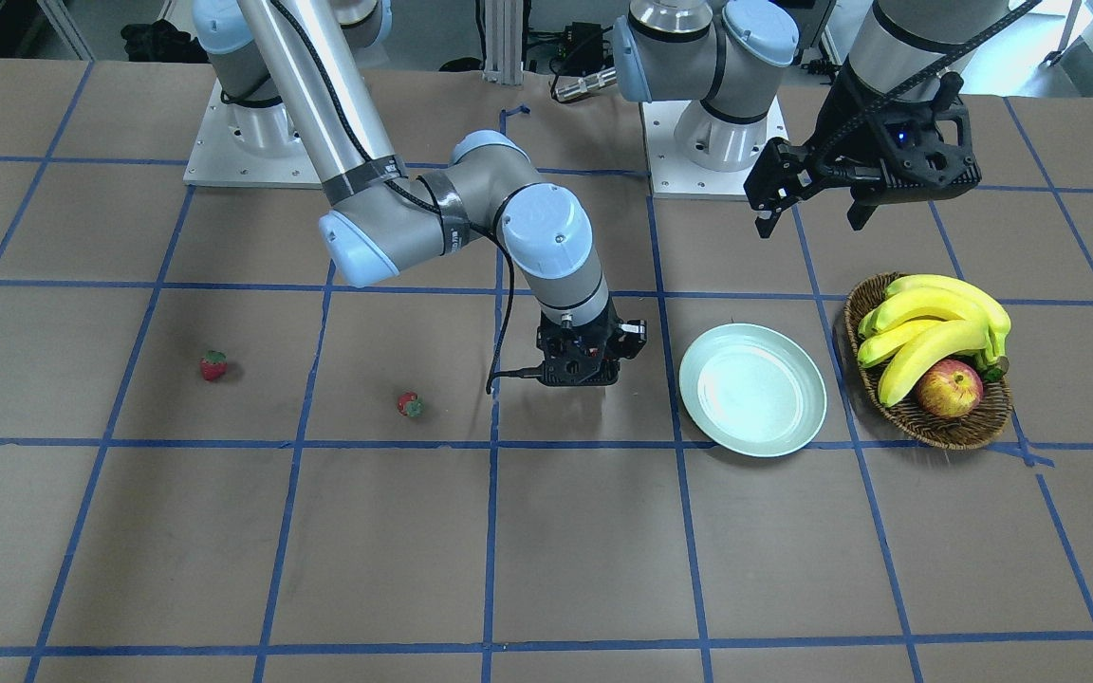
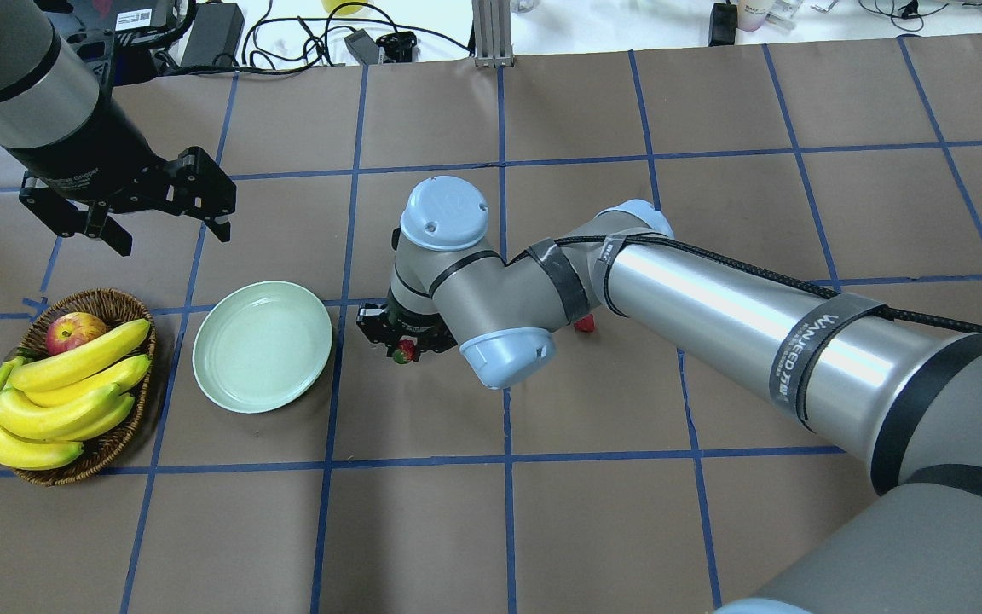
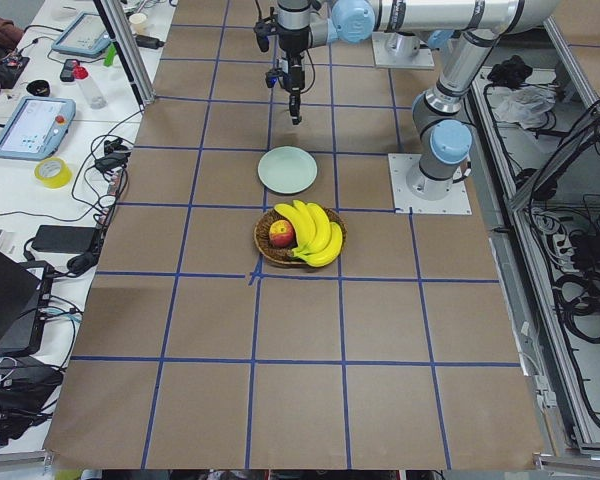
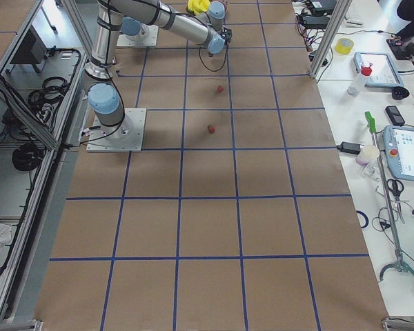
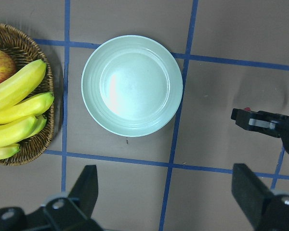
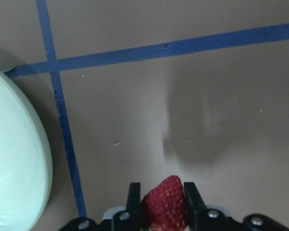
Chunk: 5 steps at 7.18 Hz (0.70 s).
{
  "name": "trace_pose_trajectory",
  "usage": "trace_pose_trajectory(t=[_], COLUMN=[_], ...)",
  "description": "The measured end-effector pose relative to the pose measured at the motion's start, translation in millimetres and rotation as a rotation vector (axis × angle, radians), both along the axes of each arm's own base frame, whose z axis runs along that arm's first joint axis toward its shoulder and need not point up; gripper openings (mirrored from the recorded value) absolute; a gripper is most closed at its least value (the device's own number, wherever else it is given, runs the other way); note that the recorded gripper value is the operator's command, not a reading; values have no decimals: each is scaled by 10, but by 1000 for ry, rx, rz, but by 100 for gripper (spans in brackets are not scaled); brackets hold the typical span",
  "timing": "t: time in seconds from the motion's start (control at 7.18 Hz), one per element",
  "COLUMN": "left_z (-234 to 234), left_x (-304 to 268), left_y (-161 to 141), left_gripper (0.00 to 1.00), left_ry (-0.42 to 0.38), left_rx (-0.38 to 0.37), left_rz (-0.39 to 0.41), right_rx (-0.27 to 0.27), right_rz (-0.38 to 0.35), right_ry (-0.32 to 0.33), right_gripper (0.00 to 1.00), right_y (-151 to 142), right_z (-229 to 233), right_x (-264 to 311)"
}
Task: Collect all strawberries into plate
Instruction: 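Carry the strawberry toward the plate and set it beside the plate, then grasp a second strawberry with the right gripper while the left arm lowers toward the plate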
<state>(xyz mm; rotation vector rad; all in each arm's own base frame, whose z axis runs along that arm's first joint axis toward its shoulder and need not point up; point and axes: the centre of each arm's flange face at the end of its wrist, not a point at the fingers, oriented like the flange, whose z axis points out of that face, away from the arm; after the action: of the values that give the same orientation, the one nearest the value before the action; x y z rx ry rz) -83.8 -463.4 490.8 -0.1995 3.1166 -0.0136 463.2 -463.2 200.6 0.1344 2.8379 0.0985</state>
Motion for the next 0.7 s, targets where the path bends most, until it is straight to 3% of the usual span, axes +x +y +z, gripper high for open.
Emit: trace_pose_trajectory(t=[0.42,0.7], left_z=[1,-7], left_x=[4,10], left_y=[2,-1], left_gripper=[100,100], left_ry=[-1,-2], left_rx=[0,5], left_rz=[-2,0], right_rx=[-1,-45], right_rz=[2,7], right_ry=[32,123], right_gripper=[100,100], right_y=[33,-202], right_z=[248,563], right_x=[-53,-553])
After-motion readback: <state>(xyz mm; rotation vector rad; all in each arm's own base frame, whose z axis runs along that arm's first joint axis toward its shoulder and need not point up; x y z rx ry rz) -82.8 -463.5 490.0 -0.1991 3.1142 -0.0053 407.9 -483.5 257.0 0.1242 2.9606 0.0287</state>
